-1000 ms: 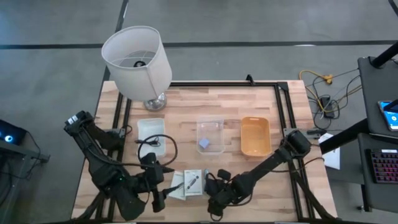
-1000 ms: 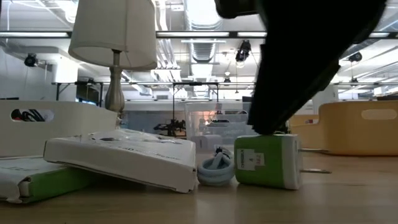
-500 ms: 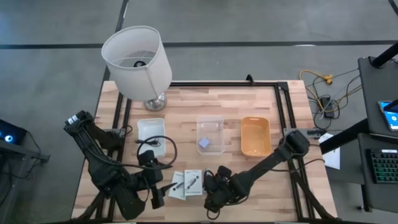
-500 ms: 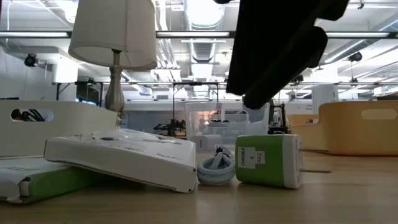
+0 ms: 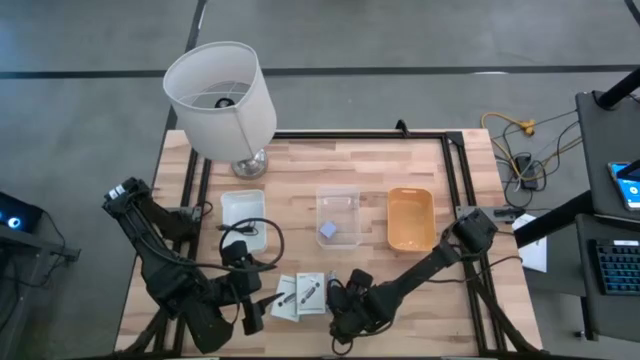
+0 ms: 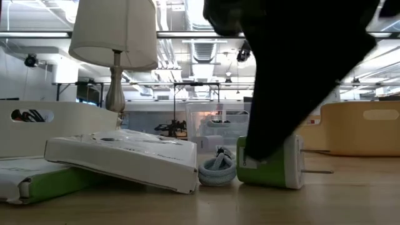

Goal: Pick and place items into bin
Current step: Put the green charger adapter into the transparent bin

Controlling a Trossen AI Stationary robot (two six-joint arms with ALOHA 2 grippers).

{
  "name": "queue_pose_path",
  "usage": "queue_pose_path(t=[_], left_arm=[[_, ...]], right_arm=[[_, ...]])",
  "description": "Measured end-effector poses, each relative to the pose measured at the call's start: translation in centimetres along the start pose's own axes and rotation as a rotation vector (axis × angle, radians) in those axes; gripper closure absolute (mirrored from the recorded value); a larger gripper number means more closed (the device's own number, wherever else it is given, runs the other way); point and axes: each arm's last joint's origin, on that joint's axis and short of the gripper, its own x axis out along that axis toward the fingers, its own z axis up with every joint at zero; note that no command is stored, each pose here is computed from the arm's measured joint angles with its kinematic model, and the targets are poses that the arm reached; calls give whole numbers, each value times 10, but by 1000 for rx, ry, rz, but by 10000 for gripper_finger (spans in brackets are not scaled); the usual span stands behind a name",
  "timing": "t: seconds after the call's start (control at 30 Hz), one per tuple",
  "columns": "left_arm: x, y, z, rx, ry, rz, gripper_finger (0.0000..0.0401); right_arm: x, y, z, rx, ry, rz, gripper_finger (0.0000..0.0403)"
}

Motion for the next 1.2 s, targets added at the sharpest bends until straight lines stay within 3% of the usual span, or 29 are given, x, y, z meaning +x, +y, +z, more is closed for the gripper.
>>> queue_pose_path(t=[0.2, 0.5, 0.63, 0.83, 0.97, 1.2], left_arm=[[0, 0, 0, -2, 0, -1, 132], [0, 0, 0, -4, -3, 1, 132], [0, 0, 0, -4, -7, 4, 132], [0, 1, 1, 0, -22, 18, 132], [0, 1, 0, 0, -22, 19, 132], [-5, 6, 5, -24, -51, 25, 132]], right_arm=[[7, 0, -2, -16, 7, -17, 177], [7, 0, -3, -45, 12, -19, 259], [0, -1, 0, -26, 6, -12, 269], [-22, -6, 8, 10, -30, -16, 265], [-52, -15, 21, 100, -124, -24, 265], [-107, -77, 65, 327, -256, -142, 259]])
